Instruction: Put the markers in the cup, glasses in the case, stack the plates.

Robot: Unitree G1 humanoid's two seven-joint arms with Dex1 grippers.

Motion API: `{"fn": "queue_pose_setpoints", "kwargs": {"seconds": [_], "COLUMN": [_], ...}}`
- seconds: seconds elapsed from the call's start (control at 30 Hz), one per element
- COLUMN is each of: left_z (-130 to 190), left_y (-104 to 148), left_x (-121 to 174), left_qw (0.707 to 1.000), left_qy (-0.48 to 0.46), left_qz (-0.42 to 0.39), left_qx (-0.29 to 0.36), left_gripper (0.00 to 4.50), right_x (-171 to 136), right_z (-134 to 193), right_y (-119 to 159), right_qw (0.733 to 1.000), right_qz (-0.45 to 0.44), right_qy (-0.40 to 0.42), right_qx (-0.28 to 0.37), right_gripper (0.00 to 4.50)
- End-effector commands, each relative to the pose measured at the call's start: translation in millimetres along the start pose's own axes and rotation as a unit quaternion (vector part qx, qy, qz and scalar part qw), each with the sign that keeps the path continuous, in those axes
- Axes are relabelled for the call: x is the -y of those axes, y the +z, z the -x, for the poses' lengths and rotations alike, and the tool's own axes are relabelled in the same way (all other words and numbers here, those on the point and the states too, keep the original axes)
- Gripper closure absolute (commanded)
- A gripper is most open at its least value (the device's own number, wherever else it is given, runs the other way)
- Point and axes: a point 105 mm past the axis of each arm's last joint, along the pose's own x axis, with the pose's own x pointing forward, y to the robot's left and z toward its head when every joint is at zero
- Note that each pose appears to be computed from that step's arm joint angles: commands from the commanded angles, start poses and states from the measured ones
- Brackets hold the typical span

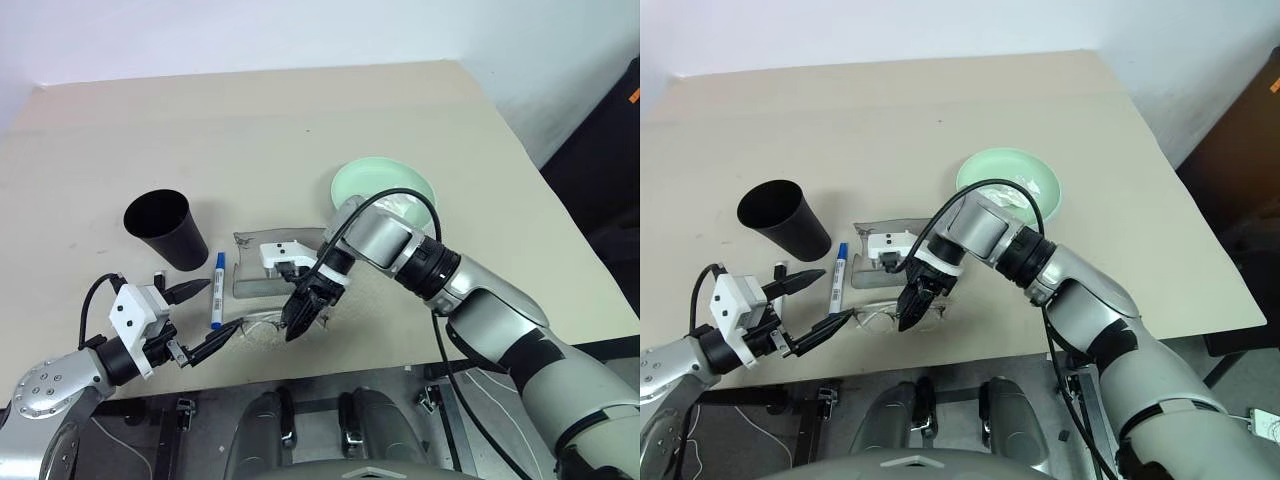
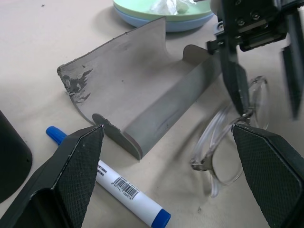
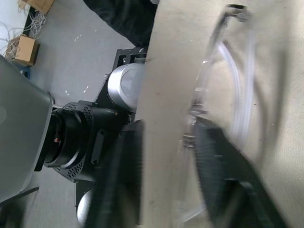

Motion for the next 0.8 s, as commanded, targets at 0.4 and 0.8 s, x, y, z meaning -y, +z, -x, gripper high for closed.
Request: {"fn": "queue_pose_setpoints", "kwargs": {"seconds": [0.4, 0.8], "left_z": [0, 20], "left_y": [5, -6], "left_x": [0, -7], "left_qw": [1.0, 1.0], "left_qy": [-0.004, 0.016], "left_qz": [-0.018, -0.018], "left_qx": [0.007, -0.01], "left_gripper": [0.0, 0.0], "right_x": [2, -11], "right_z": [24, 106], "right_y": [13, 43], "right_qw": [0.999, 0.984], "right_qz": [0.018, 0.065], "right_qy": [-0.029, -0.064], "right_qx": [0.029, 0.15], "right_gripper": [4.47, 4.47]}}
